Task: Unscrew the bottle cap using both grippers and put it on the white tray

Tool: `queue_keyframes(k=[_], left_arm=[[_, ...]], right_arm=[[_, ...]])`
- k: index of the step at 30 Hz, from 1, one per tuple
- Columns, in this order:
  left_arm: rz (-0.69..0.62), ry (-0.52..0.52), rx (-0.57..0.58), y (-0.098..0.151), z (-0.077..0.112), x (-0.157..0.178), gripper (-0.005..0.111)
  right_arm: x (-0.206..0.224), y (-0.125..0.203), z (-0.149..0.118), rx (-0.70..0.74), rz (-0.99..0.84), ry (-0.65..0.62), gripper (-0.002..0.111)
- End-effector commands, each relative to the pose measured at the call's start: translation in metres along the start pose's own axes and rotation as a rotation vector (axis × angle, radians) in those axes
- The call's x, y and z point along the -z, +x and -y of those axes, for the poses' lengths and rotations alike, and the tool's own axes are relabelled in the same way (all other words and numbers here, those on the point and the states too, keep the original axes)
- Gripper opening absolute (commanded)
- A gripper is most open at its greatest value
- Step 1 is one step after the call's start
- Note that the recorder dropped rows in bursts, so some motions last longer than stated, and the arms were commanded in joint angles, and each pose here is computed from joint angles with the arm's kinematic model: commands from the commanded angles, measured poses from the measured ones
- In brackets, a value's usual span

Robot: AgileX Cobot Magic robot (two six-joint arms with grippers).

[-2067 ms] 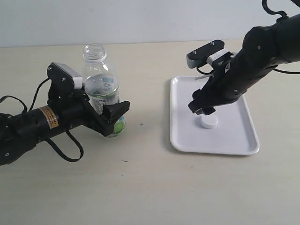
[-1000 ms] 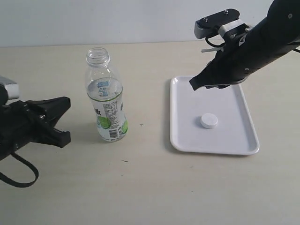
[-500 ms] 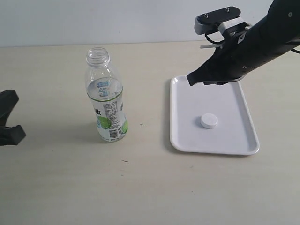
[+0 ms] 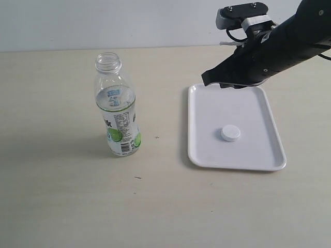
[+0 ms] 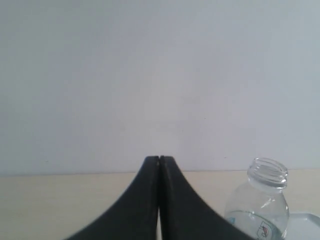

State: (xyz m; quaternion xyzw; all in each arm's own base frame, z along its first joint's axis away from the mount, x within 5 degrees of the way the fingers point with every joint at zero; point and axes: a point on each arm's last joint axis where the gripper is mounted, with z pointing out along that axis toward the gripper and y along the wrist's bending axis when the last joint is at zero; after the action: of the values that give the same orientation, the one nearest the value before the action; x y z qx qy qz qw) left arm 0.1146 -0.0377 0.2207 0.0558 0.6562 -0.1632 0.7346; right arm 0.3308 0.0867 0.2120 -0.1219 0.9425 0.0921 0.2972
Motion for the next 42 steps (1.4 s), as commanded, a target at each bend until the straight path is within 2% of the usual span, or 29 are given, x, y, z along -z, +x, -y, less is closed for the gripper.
queue_keyframes(k=[1,7,14,25,33,38,42], left_arm=[[-0.023,0.004,-0.029,-0.003,0.0,0.016,0.0],[0.038,0.04,-0.087,-0.012,0.003,0.036,0.0],[0.099,0.053,-0.085,-0.016,0.003,0.058,0.0],[0.009,0.052,-0.087,-0.006,0.002,0.065,0.0],[-0.172,0.041,-0.049,0.01,0.0,0.066,0.0],[-0.199,0.038,-0.044,0.012,0.0,0.067,0.0],[-0.228,0.03,0.01,0.015,0.0,0.067,0.0]], right_arm=[[0.002,-0.001,0.001,-0.002,0.017,0.004,0.0],[0.002,-0.001,0.001,-0.002,0.017,0.004,0.0],[0.002,-0.001,0.001,0.0,0.019,0.005,0.0],[0.002,-0.002,0.001,-0.002,0.021,0.005,0.0],[0.002,-0.002,0.001,-0.002,0.021,0.005,0.0],[0.002,-0.002,0.001,-0.002,0.021,0.005,0.0],[0.002,-0.002,0.001,-0.002,0.021,0.005,0.0]])
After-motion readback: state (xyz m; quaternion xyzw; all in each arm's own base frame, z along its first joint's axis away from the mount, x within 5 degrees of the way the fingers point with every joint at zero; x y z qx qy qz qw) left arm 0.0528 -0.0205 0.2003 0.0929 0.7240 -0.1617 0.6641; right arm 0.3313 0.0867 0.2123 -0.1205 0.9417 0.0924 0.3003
